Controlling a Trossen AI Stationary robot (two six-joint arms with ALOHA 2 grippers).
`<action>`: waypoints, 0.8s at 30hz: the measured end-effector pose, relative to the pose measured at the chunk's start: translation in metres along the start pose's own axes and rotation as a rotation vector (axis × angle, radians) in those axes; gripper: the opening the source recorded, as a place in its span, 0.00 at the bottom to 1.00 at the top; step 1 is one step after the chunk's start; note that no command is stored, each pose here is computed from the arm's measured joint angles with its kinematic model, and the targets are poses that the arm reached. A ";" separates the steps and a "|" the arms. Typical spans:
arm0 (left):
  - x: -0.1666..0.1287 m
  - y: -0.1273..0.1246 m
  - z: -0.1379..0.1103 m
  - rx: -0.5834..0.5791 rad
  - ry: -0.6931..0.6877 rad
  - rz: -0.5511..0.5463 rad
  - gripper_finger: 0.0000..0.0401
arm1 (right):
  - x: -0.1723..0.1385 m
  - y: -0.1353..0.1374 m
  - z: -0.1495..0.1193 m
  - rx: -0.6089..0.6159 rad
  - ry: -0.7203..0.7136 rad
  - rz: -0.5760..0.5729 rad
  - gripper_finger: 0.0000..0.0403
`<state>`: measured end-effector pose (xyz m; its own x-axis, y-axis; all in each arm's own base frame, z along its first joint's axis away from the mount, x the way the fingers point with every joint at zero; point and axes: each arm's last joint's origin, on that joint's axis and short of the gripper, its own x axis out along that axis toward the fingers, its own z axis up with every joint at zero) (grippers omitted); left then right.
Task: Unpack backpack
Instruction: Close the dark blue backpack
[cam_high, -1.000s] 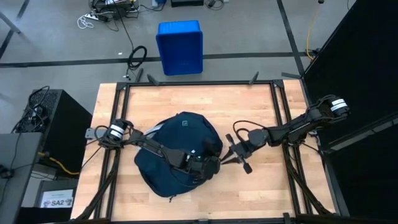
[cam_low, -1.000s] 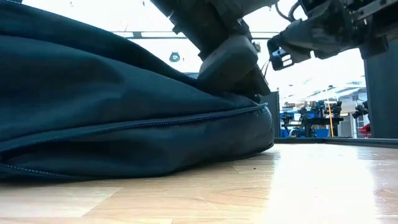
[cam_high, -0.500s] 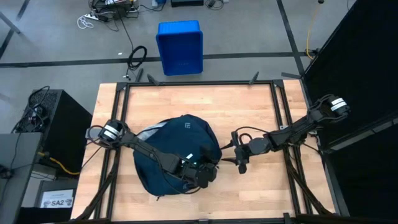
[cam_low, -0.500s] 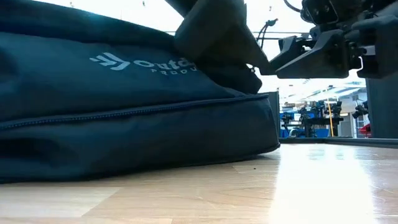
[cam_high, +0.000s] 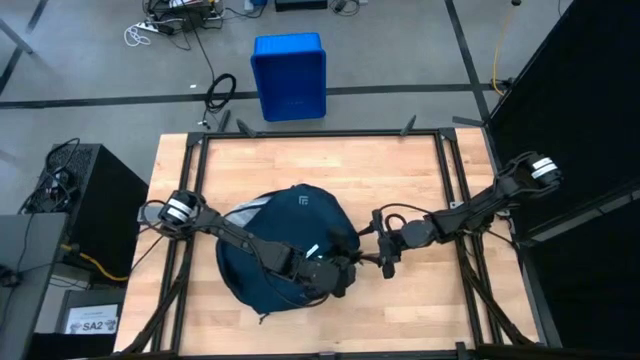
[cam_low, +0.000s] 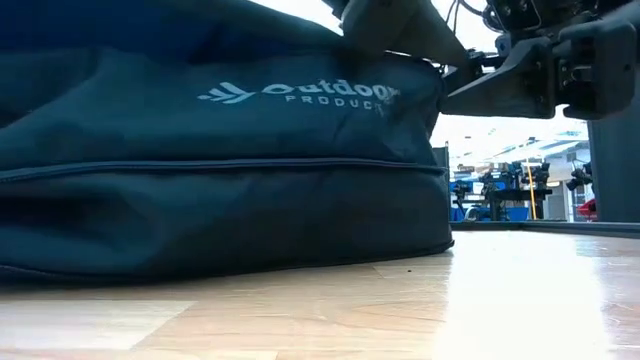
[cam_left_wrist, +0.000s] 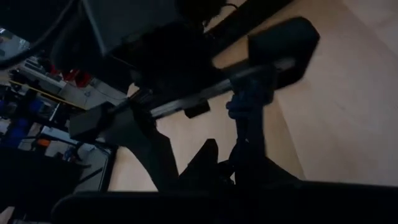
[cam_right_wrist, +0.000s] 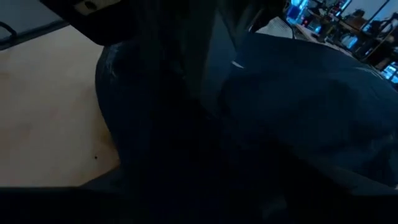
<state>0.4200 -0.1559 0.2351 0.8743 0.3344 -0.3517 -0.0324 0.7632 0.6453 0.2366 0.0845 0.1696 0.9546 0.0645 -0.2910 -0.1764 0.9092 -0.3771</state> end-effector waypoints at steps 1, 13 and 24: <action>0.000 0.000 0.000 -0.001 -0.002 0.001 0.00 | 0.002 0.001 -0.001 -0.011 -0.006 0.004 0.61; -0.004 -0.007 -0.003 0.033 0.033 -0.028 0.00 | 0.052 0.016 -0.012 -0.212 0.061 -0.046 0.36; -0.045 -0.012 0.000 -0.068 0.125 -0.106 0.00 | 0.042 0.010 0.007 -0.158 0.019 -0.066 0.01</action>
<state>0.3812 -0.1805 0.2433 0.8078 0.3131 -0.4995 0.0204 0.8320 0.5544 0.2765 0.0987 0.1595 0.9607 -0.0026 -0.2774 -0.1505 0.8351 -0.5290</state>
